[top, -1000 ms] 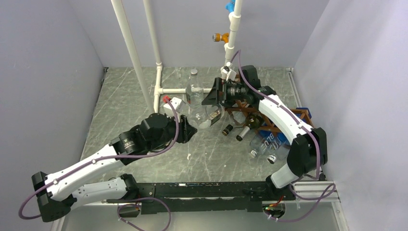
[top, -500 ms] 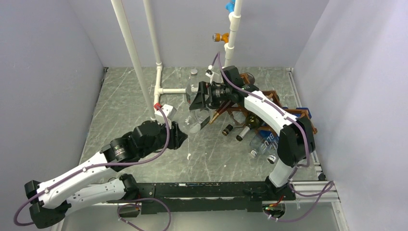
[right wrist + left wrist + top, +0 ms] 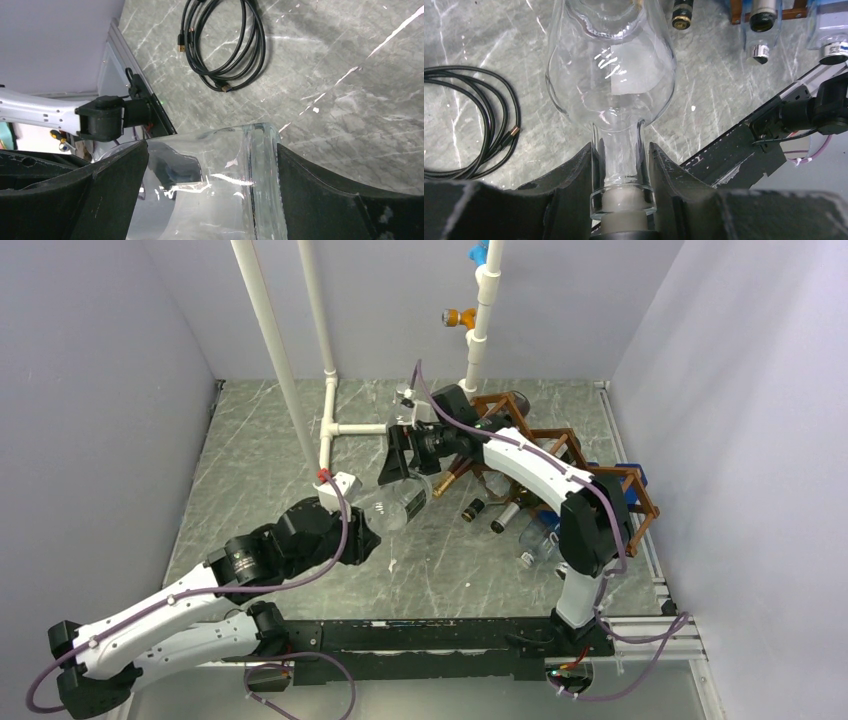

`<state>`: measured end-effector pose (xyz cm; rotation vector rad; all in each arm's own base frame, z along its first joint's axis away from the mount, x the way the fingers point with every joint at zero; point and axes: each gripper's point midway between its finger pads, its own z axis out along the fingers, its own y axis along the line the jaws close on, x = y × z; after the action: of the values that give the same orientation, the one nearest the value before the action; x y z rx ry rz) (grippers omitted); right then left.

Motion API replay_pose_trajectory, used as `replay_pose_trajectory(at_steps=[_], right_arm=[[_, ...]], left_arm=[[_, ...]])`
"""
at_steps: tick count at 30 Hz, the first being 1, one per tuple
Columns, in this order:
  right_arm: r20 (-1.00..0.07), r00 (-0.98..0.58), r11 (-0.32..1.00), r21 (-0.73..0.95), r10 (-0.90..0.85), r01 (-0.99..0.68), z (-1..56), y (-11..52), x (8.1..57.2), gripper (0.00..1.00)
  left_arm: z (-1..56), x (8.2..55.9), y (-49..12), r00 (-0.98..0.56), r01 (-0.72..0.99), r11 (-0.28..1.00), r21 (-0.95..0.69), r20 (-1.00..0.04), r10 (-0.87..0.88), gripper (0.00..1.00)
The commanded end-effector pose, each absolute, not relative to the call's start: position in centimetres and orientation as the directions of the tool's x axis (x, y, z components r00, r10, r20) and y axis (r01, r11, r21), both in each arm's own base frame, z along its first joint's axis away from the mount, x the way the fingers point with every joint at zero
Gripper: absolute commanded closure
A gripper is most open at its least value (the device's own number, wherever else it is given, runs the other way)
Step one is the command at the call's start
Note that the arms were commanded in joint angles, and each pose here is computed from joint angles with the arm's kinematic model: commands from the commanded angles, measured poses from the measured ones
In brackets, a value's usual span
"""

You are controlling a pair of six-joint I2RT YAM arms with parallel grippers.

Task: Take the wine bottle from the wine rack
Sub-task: Pick up the wine bottle from the wine rack.

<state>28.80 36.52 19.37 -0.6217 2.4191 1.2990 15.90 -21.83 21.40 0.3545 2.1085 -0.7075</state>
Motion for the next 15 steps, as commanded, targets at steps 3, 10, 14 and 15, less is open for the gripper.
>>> replay_pose_trajectory(at_steps=[3,10,14,15], right_arm=[[-0.445,-0.782,0.178,0.809,-0.437,-0.560,23.8,42.0,19.1,0.06],[-0.420,-0.773,0.180,0.813,-0.475,-0.553,22.1,43.1,18.2,0.06],[-0.397,-0.774,0.182,0.823,-0.493,-0.538,21.1,43.5,17.8,0.06],[-0.394,-0.773,0.183,0.823,-0.498,-0.538,20.8,43.6,17.7,0.05]], left_arm=[[30.6,16.4,-25.9,-0.447,0.621,0.604,-0.498,-0.859,-0.249,1.00],[29.2,16.2,-25.1,-0.463,0.594,0.623,-0.509,-0.850,-0.253,1.00],[28.2,16.2,-24.4,-0.470,0.572,0.639,-0.514,-0.844,-0.258,1.00],[28.0,16.1,-24.2,-0.472,0.569,0.642,-0.514,-0.843,-0.258,1.00]])
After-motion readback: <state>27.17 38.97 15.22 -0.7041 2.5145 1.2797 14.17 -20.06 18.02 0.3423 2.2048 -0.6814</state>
